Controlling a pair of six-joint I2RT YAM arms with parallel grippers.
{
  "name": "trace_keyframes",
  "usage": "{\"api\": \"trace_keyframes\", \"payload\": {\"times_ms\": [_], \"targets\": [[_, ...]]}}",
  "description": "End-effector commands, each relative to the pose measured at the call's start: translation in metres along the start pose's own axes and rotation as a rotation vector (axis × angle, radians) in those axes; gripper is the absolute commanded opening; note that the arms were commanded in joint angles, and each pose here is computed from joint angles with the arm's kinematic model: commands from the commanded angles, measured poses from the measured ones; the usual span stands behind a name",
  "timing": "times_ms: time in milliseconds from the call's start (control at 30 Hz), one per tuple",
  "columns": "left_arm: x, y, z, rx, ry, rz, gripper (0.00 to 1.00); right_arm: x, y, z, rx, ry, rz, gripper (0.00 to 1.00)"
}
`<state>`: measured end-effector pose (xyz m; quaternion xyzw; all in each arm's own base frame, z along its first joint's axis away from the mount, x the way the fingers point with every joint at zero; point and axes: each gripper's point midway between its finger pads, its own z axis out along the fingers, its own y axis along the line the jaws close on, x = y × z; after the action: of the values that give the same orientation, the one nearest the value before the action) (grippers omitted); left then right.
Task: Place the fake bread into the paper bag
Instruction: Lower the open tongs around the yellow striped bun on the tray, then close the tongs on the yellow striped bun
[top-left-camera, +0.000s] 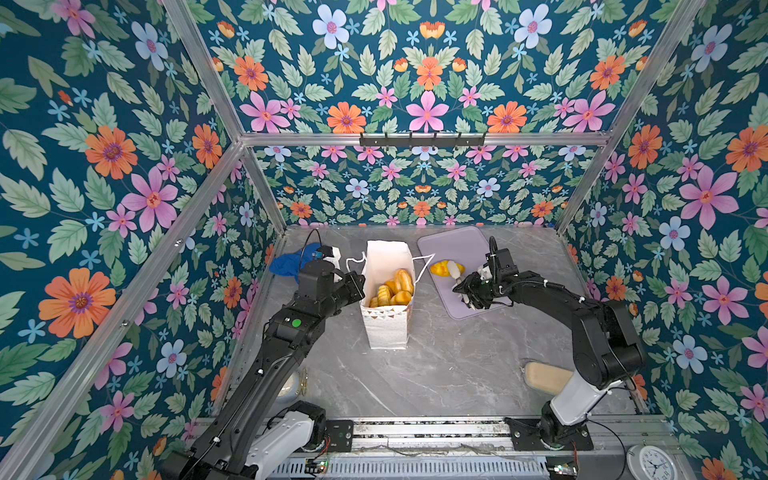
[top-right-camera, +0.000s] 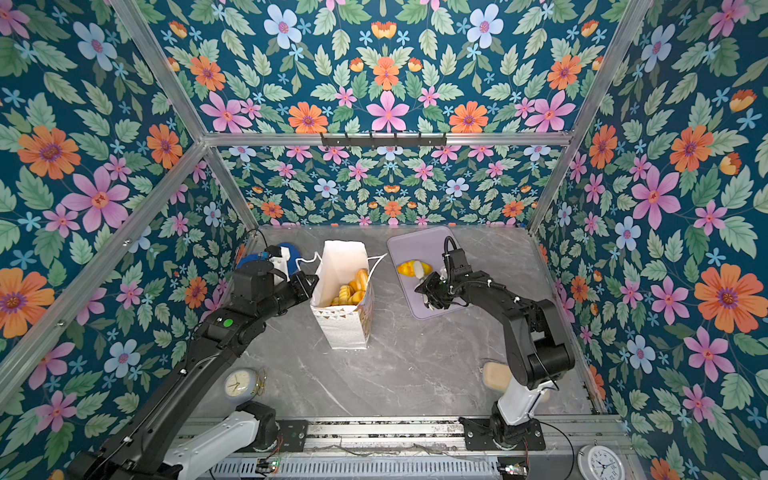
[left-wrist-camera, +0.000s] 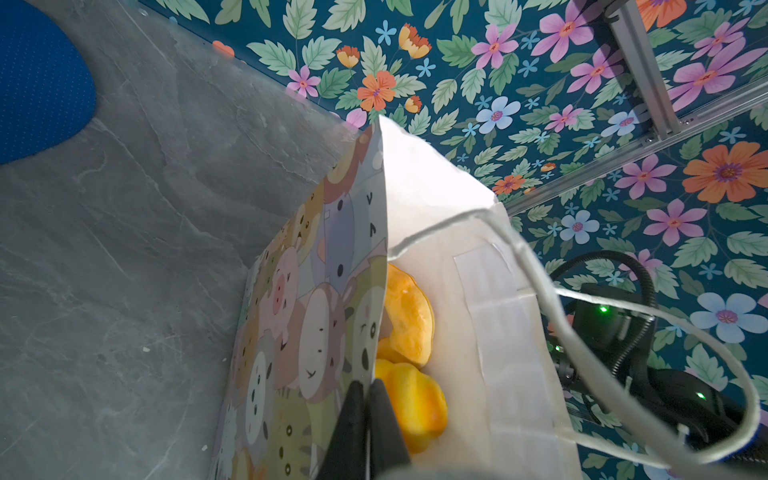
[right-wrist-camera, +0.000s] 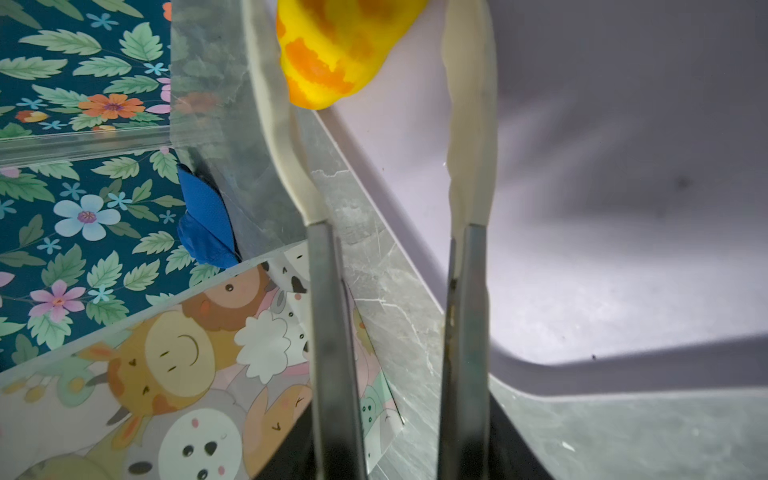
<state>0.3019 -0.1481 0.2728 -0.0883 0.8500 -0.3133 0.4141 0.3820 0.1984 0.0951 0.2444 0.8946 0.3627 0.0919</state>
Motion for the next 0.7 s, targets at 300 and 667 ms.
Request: {"api": "trace_keyframes", "payload": {"times_ms": [300, 667], "targets": [[0.007, 0.008, 0.003, -0.023, 0.022, 0.01, 0.08, -0.037, 0.015, 0.018, -0.037, -0.002, 0.03, 0.38], [0.006, 0.008, 0.002, -0.023, 0.018, 0.007, 0.08, -0.046, 0.007, 0.008, -0.038, -0.012, 0.025, 0.15]]}}
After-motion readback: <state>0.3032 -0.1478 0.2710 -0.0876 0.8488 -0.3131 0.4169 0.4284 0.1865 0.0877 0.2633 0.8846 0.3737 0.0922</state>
